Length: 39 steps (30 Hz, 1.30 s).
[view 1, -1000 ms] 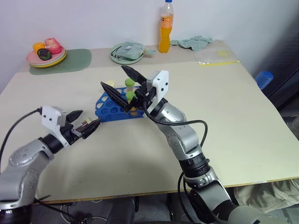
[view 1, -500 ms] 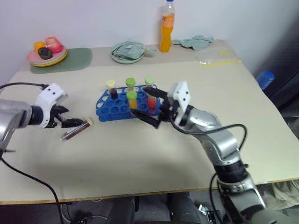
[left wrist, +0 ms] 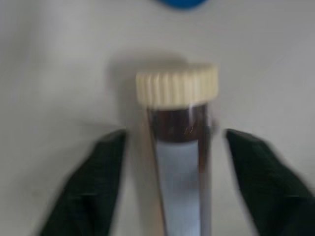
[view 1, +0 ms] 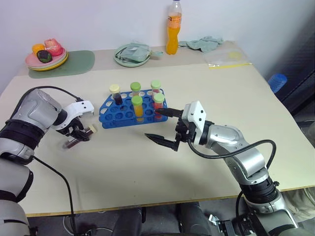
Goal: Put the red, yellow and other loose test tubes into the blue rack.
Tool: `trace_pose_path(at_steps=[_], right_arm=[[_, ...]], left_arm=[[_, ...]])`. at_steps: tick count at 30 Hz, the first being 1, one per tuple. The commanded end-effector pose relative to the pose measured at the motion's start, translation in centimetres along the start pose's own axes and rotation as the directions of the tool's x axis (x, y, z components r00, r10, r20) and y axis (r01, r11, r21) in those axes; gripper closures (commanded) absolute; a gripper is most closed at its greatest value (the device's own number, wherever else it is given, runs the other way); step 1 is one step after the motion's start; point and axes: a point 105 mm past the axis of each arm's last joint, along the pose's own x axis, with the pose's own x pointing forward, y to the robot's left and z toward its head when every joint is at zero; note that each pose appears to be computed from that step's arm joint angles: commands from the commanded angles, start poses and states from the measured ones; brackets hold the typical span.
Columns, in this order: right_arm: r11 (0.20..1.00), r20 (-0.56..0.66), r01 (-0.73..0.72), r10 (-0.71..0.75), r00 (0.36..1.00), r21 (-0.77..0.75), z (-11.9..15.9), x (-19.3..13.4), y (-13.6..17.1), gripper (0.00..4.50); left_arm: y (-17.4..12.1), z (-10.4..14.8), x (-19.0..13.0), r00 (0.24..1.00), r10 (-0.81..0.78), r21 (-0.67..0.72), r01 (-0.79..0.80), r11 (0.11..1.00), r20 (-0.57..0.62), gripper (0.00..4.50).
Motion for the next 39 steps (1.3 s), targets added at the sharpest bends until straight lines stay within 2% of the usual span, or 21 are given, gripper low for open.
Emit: trace_pose_path(at_steps=[1,2,5,7,9,11,13,17,20,23,27,32,39], right_arm=[[0.999,0.032,-0.003,0.005,0.999,-0.034,1.0,0.0,0.6,0.00],[0.999,0.030,-0.003,0.004,1.000,-0.033,1.0,0.0,0.6,0.00],[0.999,0.026,-0.003,0.004,1.000,-0.033,0.8,-0.1,0.7,0.00],[1.000,0.017,0.001,-0.001,1.000,-0.026,0.5,-0.2,0.6,0.00],[1.000,0.007,0.011,-0.011,1.000,-0.018,0.1,-0.4,0.6,0.00],[0.999,-0.005,0.036,-0.037,0.999,-0.011,-0.6,-0.5,0.3,0.00],[0.998,-0.016,0.070,-0.070,0.997,0.001,-1.2,-0.6,0.0,0.00],[0.992,-0.030,0.128,-0.127,0.991,0.019,-2.1,-0.7,-0.6,0.00],[0.987,-0.036,0.154,-0.153,0.988,0.037,-2.7,-0.4,-0.9,0.00],[0.985,-0.042,0.168,-0.166,0.985,0.047,-3.2,-0.2,-1.0,0.00],[0.983,-0.060,0.180,-0.178,0.982,0.035,-3.8,-0.2,-1.2,0.00],[0.979,-0.061,0.197,-0.194,0.979,0.043,-4.0,-0.2,-1.2,0.00],[0.976,-0.064,0.214,-0.210,0.976,0.048,-4.1,-0.4,-1.1,0.00]], left_arm=[[1.0,-0.7,-1.2,0.999,0.045,-0.002,-0.045,0.999,-0.021,3.44],[1.2,-0.9,-1.5,0.998,0.058,-0.013,-0.058,0.998,-0.014,3.75],[2.1,-1.8,-2.8,0.994,0.111,-0.062,-0.109,0.992,0.020,3.80],[3.0,-2.1,-4.2,0.973,0.186,-0.119,-0.170,0.978,0.140,3.80],[4.2,-1.7,-5.9,0.904,0.302,-0.179,-0.258,0.950,0.303,3.80],[5.2,0.0,-8.5,0.721,0.451,-0.233,-0.387,0.892,0.526,3.80],[5.1,0.5,-10.7,0.504,0.564,-0.344,-0.466,0.815,0.654,3.80],[0.9,2.2,-10.8,0.274,0.544,-0.437,-0.366,0.821,0.793,3.80],[-3.6,5.8,-10.2,0.077,0.514,-0.470,-0.309,0.827,0.854,3.80],[-6.3,8.3,-9.5,-0.039,0.545,-0.534,-0.273,0.800,0.837,3.80],[-8.3,11.5,-7.0,-0.109,0.616,-0.608,-0.365,0.705,0.780,3.80],[-7.9,12.4,-5.0,-0.146,0.704,-0.700,-0.364,0.615,0.695,3.80],[-7.6,13.1,-2.6,-0.075,0.714,-0.687,-0.358,0.633,0.697,3.80]])
